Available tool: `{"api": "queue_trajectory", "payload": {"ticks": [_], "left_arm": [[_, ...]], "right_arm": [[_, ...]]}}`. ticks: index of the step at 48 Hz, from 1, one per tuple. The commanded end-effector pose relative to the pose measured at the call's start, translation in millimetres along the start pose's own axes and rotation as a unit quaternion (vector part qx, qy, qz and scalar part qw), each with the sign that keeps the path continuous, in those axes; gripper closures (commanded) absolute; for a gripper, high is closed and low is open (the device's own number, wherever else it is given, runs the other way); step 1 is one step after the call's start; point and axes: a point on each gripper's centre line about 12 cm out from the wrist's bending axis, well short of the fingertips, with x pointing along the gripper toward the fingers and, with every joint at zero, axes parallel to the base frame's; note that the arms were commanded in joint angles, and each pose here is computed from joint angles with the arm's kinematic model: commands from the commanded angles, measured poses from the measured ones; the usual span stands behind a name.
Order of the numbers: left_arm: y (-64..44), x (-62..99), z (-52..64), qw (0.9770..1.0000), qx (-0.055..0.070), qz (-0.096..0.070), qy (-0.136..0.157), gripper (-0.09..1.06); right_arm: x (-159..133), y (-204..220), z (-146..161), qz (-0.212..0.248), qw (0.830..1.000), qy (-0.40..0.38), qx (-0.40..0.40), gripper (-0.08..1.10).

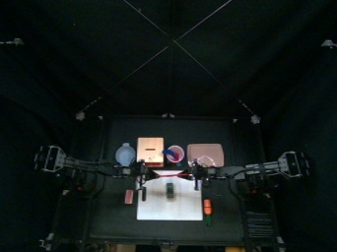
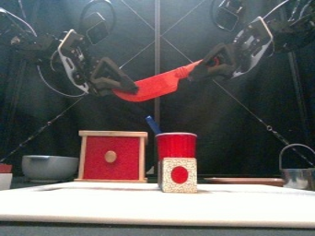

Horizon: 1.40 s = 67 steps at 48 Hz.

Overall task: Cut the sushi into 4 pieces with the knife
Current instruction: Cut the sushi into 4 pieces

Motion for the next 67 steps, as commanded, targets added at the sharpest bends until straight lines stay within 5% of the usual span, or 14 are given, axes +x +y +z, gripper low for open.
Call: {"api": "queue_trajectory", "payload": {"ticks": [1, 24, 40, 67], "left_arm": [[-1.0, 1.0, 2.3, 1.0000, 0.000, -0.001, 0.004, 0.71], [-13.1, 23.0, -30.9, 0.9972, 0.006, -0.018, 0.072, 0.71], [-28.2, 39.1, -39.4, 0.9954, 0.012, -0.036, 0.089, 0.71], [-34.3, 49.7, -48.5, 0.9930, 0.018, -0.042, 0.109, 0.72]], "right_arm": [[3, 0, 2, 0.006, 0.999, 0.032, 0.013, 0.86], [32, 3, -27, 0.029, 0.982, 0.182, 0.031, 0.88], [36, 5, -43, 0.034, 0.974, 0.222, 0.036, 0.88], [50, 5, -71, 0.033, 0.963, 0.267, 0.031, 0.88]]}}
